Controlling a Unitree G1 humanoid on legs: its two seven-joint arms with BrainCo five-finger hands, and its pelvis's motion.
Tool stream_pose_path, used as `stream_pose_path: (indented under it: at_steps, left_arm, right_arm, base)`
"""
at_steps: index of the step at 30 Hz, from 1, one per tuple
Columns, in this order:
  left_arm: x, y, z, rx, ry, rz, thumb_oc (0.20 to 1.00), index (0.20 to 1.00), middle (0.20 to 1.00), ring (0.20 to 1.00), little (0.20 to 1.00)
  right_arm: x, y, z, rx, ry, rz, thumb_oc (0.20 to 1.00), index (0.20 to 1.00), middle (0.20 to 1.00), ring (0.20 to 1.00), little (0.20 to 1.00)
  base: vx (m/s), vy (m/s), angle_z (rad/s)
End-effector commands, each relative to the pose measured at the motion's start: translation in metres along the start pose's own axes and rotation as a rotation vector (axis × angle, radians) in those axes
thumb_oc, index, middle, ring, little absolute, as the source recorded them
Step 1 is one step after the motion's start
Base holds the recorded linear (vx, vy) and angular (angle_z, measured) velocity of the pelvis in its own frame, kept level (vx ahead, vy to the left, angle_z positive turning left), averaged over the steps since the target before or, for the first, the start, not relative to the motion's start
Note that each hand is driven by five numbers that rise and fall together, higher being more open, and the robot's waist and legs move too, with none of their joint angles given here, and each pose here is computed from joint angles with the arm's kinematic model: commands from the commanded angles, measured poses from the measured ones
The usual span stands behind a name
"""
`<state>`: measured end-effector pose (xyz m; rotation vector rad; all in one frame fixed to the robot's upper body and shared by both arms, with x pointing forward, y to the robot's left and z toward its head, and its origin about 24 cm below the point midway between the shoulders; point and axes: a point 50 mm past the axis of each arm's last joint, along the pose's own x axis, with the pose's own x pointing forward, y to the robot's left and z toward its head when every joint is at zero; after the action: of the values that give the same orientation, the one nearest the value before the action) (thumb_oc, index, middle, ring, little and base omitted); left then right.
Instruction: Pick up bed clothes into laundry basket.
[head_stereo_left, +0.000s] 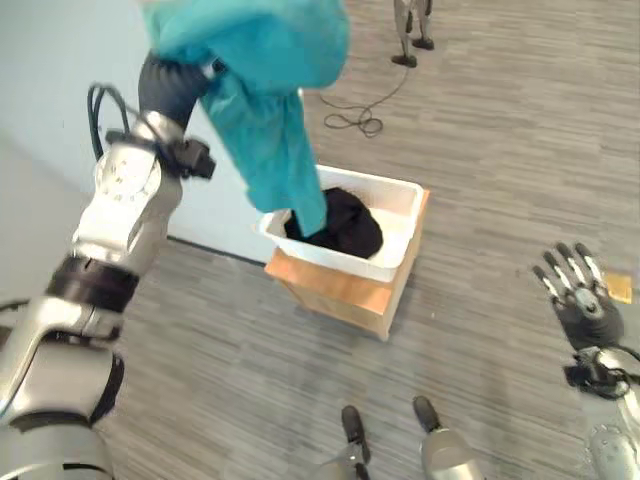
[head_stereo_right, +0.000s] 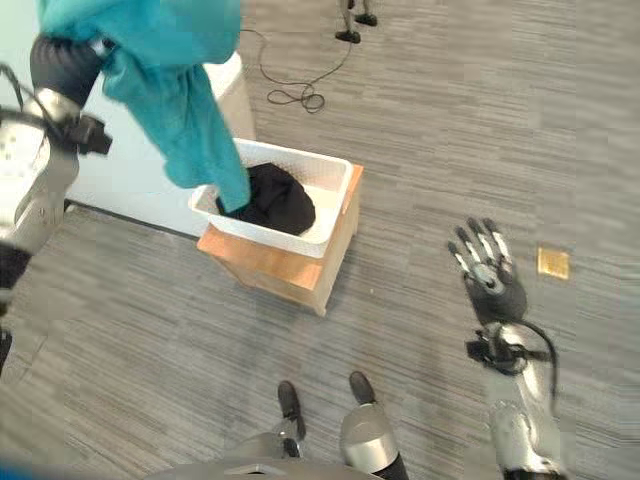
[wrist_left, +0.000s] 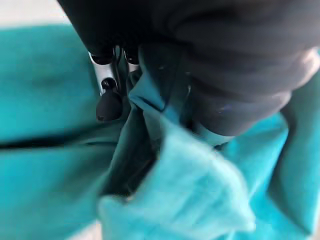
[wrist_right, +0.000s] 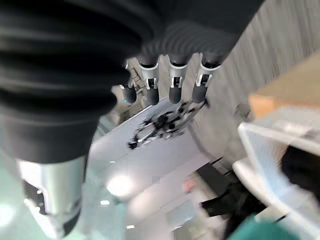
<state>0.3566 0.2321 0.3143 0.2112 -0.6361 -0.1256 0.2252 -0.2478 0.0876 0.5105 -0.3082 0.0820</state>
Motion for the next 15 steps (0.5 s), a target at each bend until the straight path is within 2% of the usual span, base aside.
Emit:
stream_pose_path:
  at_steps: [1, 7, 15]
  left_arm:
    - [0.023, 0.037, 0.053, -0.009, -0.166, 0.159, 0.2, 0.2, 0.2, 0.2, 0.2]
    - [0.032, 0.054, 0.054, 0.025, -0.119, 0.241, 0.2, 0.2, 0.2, 0.2, 0.2]
    - [0.021, 0.073, 0.036, 0.026, -0.057, 0.337, 0.2, 0.2, 0.2, 0.2, 0.2]
  right_arm:
    - [0.014, 0.01, 0.022, 0.004, -0.109, 0.063, 1.0, 1.0, 1.0, 1.0, 1.0]
    - [0.02, 0.013, 0.017, 0.02, -0.088, 0.072, 1.0, 1.0, 1.0, 1.0, 1.0]
    - [0.022, 0.006, 0.024, 0.025, -0.142, 0.021, 1.0, 1.0, 1.0, 1.0, 1.0]
  base:
    - [-0.01, 0.034, -0.14]
    - [0.01, 0.005, -0.18]
    - [0.0, -0.02, -0.13]
